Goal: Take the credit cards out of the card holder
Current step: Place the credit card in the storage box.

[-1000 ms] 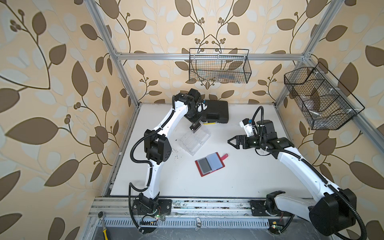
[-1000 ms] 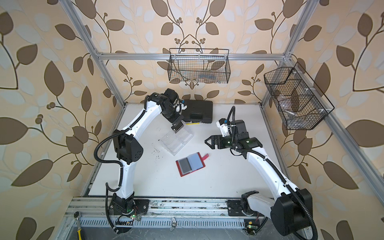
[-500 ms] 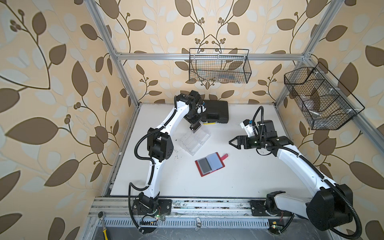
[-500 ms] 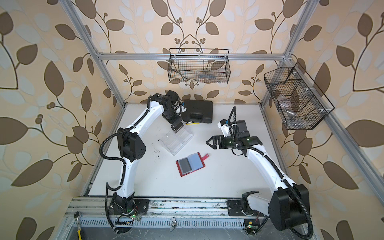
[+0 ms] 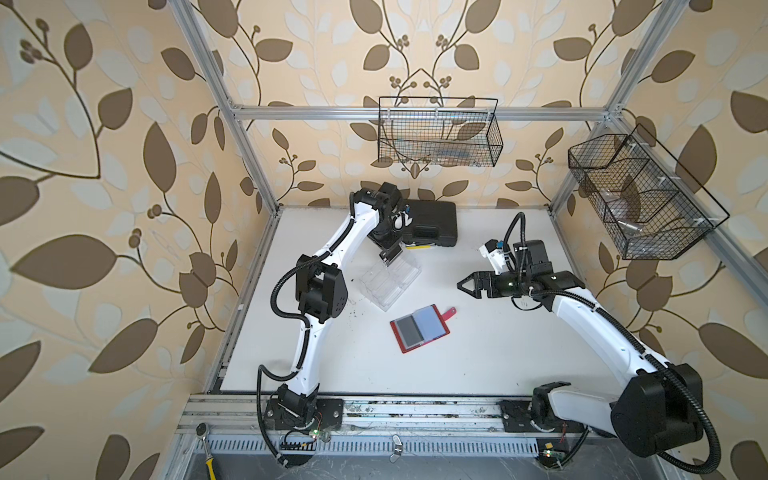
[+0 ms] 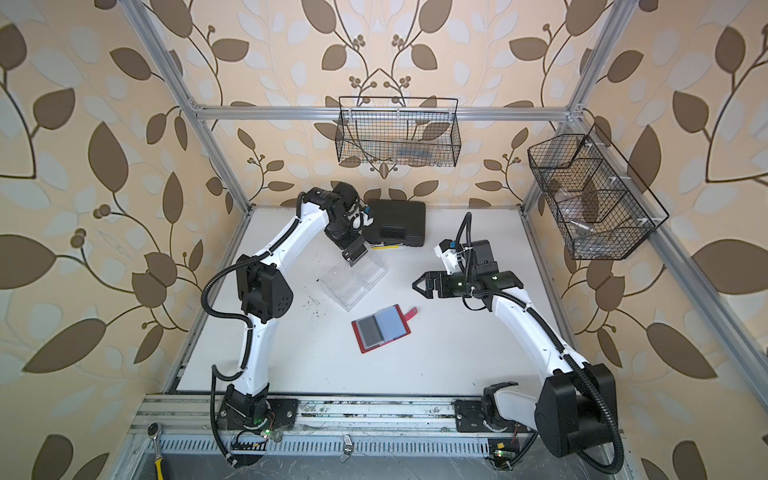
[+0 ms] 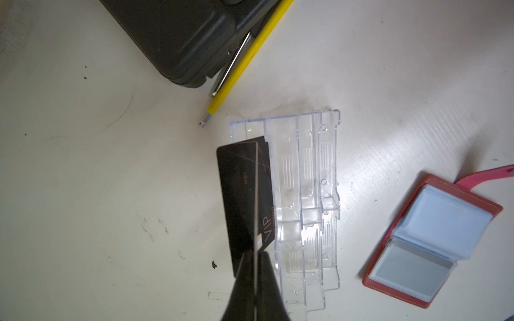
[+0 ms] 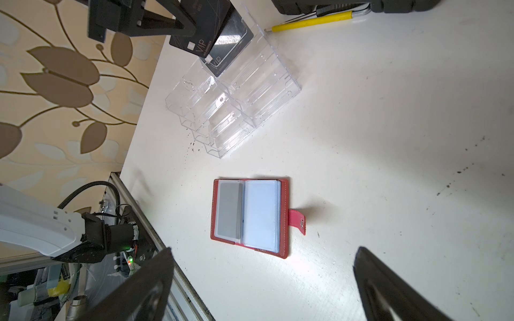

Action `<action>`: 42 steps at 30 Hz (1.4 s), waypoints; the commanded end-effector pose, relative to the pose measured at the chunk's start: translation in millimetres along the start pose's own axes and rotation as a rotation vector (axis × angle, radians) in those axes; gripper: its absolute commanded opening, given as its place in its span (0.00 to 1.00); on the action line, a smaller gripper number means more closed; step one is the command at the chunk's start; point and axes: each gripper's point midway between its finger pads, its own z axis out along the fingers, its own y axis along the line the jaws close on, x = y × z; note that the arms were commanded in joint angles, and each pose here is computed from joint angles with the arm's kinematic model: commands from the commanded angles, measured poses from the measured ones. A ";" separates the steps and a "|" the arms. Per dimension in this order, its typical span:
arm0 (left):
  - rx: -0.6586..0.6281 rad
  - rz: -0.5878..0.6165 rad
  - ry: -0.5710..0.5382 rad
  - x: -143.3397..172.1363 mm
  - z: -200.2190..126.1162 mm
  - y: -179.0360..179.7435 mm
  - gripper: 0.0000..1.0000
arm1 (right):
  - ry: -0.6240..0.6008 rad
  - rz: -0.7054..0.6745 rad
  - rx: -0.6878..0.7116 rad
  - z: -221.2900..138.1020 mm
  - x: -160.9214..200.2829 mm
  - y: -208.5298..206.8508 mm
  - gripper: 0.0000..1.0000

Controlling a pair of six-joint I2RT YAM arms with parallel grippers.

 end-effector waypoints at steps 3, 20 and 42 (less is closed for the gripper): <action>0.045 -0.027 0.056 13.9 9.2 -4.1 0.00 | -0.006 -0.018 -0.021 -3.9 -6.0 5.3 1.00; -0.007 -0.077 0.058 12.2 8.9 5.4 0.11 | 0.011 -0.005 -0.049 -1.1 -2.4 7.8 1.00; -0.005 -0.142 -0.053 -8.0 -15.0 4.6 0.00 | 0.030 0.013 -0.061 2.5 1.2 7.2 1.00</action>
